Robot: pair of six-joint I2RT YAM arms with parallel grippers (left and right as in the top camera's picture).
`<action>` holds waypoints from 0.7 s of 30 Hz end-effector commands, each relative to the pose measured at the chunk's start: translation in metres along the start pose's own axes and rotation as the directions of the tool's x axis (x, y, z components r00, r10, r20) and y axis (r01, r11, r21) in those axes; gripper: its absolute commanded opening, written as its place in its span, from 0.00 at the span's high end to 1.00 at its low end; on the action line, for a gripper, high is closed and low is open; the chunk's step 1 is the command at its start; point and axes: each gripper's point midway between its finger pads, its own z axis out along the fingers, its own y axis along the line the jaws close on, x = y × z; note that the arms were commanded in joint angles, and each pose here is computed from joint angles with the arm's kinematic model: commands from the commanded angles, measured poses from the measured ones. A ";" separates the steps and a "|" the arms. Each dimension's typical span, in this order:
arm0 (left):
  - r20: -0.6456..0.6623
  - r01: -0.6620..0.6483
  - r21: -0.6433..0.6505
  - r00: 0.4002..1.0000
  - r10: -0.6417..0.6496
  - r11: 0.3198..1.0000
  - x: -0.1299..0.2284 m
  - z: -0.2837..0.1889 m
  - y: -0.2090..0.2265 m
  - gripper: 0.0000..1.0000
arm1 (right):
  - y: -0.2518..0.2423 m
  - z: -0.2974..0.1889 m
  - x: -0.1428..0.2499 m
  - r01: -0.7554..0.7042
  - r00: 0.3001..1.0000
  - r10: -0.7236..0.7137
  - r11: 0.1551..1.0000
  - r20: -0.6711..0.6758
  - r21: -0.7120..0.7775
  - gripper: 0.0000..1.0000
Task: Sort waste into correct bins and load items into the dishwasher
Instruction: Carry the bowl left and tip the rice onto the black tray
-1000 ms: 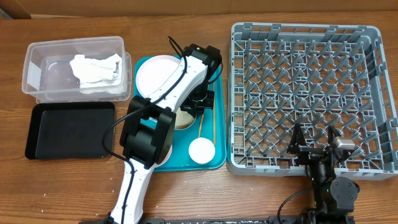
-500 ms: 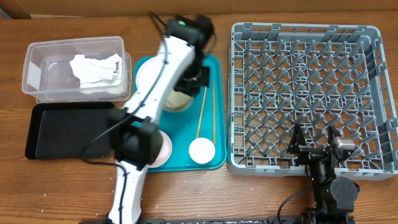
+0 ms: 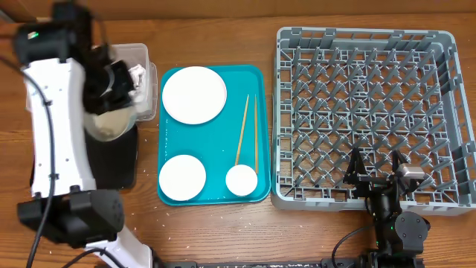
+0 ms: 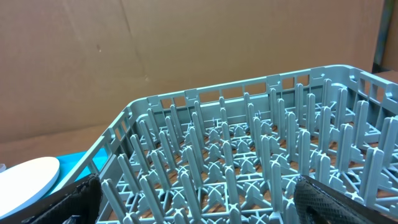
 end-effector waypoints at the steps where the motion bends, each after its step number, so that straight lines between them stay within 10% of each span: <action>1: -0.042 -0.022 0.198 0.999 0.031 0.980 0.003 0.005 0.008 0.96 | -0.003 0.000 0.002 0.000 1.000 0.000 1.000 0.003 0.009 0.00; 9: -0.047 0.092 0.543 0.996 -0.080 0.835 -0.007 0.030 0.048 0.96 | -0.001 0.000 0.002 -0.018 1.000 0.018 1.000 0.001 -0.002 0.00; 16: 0.069 0.088 0.864 0.955 -0.290 0.496 -0.023 0.021 0.087 0.96 | -0.001 0.000 0.002 -0.042 0.999 0.042 0.999 0.001 -0.002 0.00; 21: 0.117 0.037 0.927 0.916 -0.384 0.373 -0.028 0.008 0.108 0.96 | -0.001 0.000 0.002 -0.042 0.999 0.042 0.999 0.001 -0.002 0.00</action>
